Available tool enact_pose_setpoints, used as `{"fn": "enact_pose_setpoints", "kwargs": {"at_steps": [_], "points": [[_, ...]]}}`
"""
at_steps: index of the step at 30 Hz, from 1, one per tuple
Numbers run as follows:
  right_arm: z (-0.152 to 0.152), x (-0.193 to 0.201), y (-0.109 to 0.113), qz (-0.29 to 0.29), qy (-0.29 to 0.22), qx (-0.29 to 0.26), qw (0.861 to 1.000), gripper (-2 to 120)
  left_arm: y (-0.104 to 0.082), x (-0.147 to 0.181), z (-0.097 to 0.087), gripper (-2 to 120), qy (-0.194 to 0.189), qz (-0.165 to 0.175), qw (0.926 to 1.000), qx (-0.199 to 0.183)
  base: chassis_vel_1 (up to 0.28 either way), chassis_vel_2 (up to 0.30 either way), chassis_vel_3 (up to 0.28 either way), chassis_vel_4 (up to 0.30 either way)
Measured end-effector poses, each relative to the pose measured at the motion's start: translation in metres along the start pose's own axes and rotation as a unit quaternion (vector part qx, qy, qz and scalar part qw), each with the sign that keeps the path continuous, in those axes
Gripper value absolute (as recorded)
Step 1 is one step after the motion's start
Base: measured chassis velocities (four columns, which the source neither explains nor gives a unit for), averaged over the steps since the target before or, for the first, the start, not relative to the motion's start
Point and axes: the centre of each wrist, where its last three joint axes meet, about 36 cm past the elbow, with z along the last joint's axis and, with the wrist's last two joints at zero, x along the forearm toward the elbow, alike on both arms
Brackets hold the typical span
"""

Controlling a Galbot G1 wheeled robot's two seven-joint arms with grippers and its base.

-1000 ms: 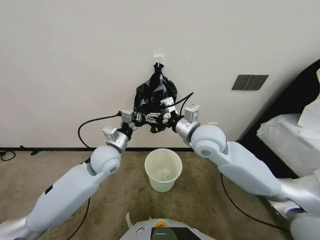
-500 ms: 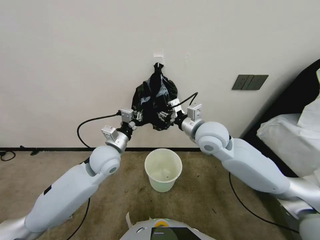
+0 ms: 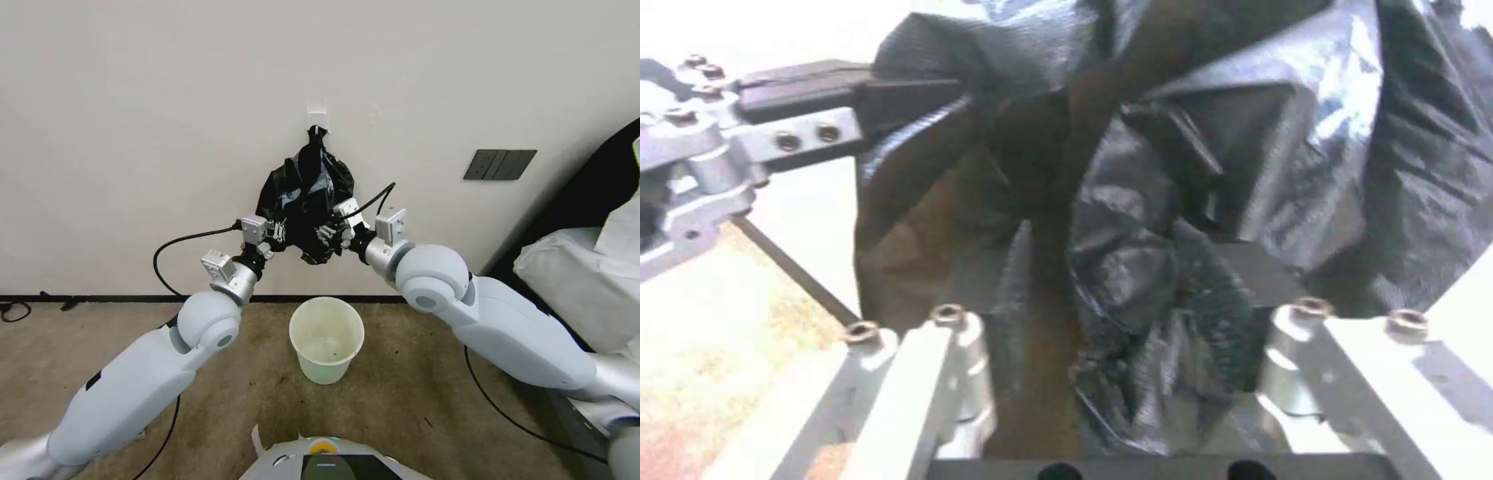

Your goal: Place a trash bag onto the trash bin.

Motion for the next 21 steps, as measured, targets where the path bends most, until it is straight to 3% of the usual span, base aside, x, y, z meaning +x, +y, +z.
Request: {"fn": "enact_pose_setpoints", "kwargs": {"at_steps": [6,12,17,21], "points": [[-0.005,-0.019,0.016,0.011,0.032,0.043,0.998,79,-0.001,0.002,-0.004,0,-0.004,0.003,1.0000,-0.001,0.000,0.000,0.000,0.000],[-0.005,-0.025,0.013,0.036,0.045,0.058,0.997,98,-0.001,0.006,-0.008,0,-0.008,0.003,1.0000,0.002,0.000,0.000,0.000,0.000],[0.001,-0.030,0.011,0.048,0.060,0.072,0.995,96,-0.003,0.008,-0.009,0,-0.010,0.005,0.9999,0.004,0.000,0.000,0.000,0.000],[0.006,-0.034,0.007,0.058,0.068,0.088,0.992,82,-0.005,0.008,-0.011,0,-0.012,0.008,0.9999,0.008,0.000,0.000,0.000,0.000]]}}
